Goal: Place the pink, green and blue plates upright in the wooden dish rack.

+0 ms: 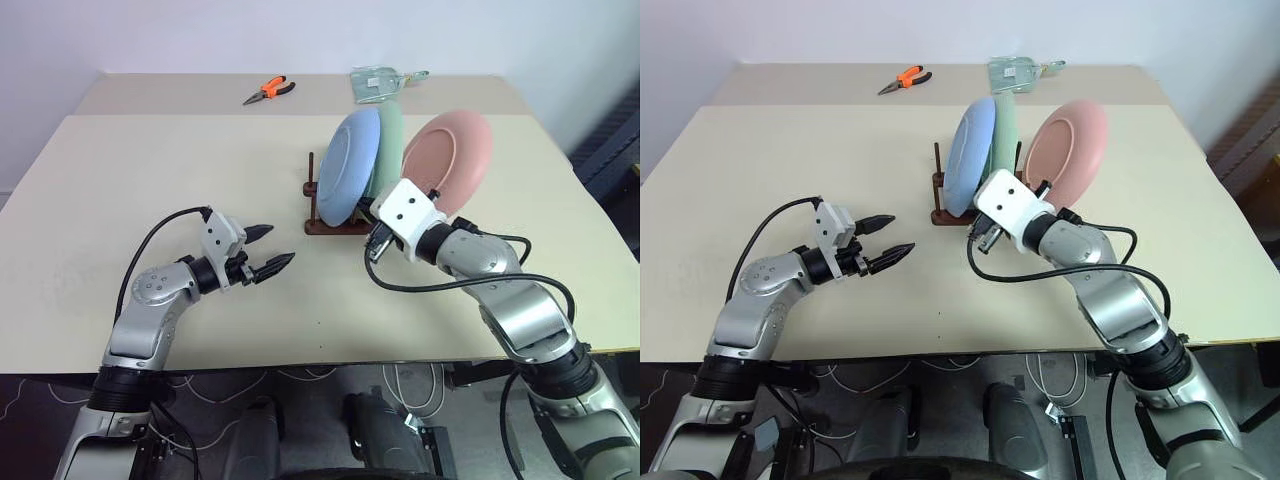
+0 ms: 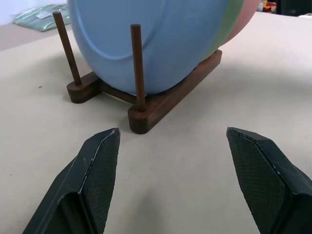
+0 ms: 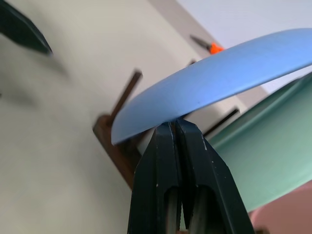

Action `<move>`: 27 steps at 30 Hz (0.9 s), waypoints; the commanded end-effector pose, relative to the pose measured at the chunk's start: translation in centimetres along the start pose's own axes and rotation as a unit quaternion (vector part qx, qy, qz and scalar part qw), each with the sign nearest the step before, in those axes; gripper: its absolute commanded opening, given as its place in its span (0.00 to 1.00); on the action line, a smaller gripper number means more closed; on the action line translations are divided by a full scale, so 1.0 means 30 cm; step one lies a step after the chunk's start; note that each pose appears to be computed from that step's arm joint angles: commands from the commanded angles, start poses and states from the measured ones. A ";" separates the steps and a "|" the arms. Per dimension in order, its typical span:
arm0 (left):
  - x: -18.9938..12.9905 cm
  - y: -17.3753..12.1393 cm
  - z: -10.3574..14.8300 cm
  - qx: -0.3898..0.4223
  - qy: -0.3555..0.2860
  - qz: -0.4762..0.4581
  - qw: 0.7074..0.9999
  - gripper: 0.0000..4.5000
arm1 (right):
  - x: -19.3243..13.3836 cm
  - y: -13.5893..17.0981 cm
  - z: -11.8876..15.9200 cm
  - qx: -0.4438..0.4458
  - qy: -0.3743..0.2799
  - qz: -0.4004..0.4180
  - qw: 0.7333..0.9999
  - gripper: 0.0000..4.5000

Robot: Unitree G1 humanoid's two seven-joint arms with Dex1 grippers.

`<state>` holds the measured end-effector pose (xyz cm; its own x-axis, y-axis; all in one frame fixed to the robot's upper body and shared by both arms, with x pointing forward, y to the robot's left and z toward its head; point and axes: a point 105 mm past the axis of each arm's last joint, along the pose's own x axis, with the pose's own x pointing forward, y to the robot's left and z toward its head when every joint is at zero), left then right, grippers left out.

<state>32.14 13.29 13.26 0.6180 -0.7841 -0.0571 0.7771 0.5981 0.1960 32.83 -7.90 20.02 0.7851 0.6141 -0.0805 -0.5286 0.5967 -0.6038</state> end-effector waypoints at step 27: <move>-0.022 0.003 0.035 0.013 -0.002 -0.005 1.000 0.80 | -0.316 -0.090 0.088 0.038 -0.025 0.071 0.996 0.01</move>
<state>31.88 13.82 13.18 0.6188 -0.7808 -0.0868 0.7796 0.5967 0.1904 26.43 -13.95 23.38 0.6787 0.7189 -0.1502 -0.6830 0.5428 -0.4888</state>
